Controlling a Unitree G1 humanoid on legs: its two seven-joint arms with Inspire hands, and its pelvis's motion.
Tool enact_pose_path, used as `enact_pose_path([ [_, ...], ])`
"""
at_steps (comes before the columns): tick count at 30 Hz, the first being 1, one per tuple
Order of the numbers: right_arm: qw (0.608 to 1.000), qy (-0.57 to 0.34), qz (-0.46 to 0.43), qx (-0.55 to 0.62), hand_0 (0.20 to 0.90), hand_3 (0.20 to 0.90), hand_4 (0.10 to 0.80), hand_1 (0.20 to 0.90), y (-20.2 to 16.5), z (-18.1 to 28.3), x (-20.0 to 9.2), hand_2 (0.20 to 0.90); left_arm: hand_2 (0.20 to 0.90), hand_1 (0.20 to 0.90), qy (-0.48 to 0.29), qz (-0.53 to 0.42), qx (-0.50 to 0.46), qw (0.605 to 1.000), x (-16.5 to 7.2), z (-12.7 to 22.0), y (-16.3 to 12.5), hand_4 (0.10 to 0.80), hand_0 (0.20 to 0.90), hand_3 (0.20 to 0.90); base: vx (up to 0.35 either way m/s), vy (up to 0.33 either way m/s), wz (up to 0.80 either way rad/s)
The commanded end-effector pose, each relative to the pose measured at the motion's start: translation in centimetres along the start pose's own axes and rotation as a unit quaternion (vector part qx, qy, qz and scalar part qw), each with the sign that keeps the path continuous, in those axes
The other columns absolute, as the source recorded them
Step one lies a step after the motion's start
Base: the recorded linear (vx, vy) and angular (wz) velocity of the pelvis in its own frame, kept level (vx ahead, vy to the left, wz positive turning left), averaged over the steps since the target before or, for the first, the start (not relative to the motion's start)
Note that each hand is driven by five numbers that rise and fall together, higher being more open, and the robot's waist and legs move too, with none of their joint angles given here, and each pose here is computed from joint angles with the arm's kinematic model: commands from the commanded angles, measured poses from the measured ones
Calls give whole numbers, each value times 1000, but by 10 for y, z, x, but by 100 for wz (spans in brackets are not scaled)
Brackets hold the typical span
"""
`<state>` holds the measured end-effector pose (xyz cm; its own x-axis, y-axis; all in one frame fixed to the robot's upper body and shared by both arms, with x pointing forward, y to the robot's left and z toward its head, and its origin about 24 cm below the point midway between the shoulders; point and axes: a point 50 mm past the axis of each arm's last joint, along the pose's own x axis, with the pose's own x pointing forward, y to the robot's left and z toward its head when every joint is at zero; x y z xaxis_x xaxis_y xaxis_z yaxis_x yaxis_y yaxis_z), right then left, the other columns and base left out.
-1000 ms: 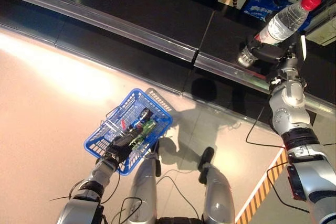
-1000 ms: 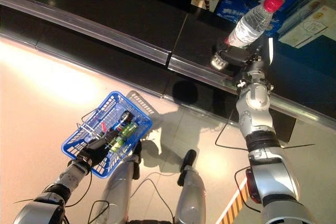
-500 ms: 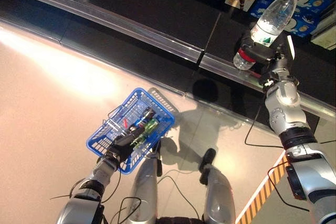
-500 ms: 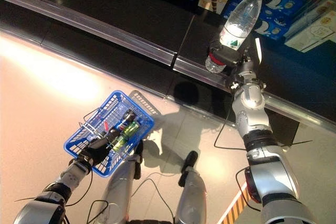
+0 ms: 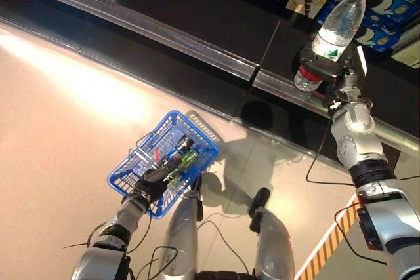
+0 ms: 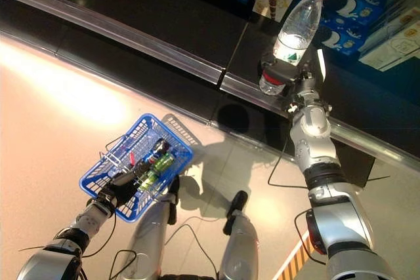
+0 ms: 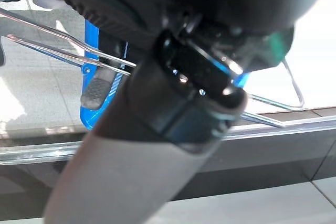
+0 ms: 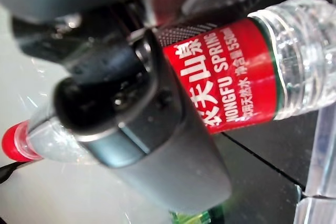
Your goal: Pick up the drink and place into the basket.
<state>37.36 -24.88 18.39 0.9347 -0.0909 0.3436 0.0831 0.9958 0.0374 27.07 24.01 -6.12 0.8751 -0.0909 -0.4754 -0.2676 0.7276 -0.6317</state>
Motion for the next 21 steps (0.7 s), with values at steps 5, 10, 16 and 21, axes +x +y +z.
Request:
enact_pose_path([
  [5, 980, -187, 71, -13, 300, 200, 100, 300, 8, 78, -3, 300, 300, 300, 36, -9, 35, 999, -31, -34, 36, 100, 300, 200, 113, -27, 3],
  [10, 977, -178, 112, -20, 300, 200, 100, 300, 20, 70, -16, 300, 300, 300, 46, 0, 28, 999, -37, -45, 41, 100, 300, 200, 111, 4, 2],
  [16, 974, -167, 149, -15, 300, 200, 100, 300, 32, 60, -30, 300, 300, 300, 49, 9, 20, 999, -43, -55, 46, 100, 300, 200, 59, 5, -4],
  [21, 974, -145, 174, -4, 300, 200, 100, 300, 39, 48, -40, 300, 300, 300, 31, 9, -1, 999, -43, -54, 44, 100, 300, 200, 72, 16, -4],
])
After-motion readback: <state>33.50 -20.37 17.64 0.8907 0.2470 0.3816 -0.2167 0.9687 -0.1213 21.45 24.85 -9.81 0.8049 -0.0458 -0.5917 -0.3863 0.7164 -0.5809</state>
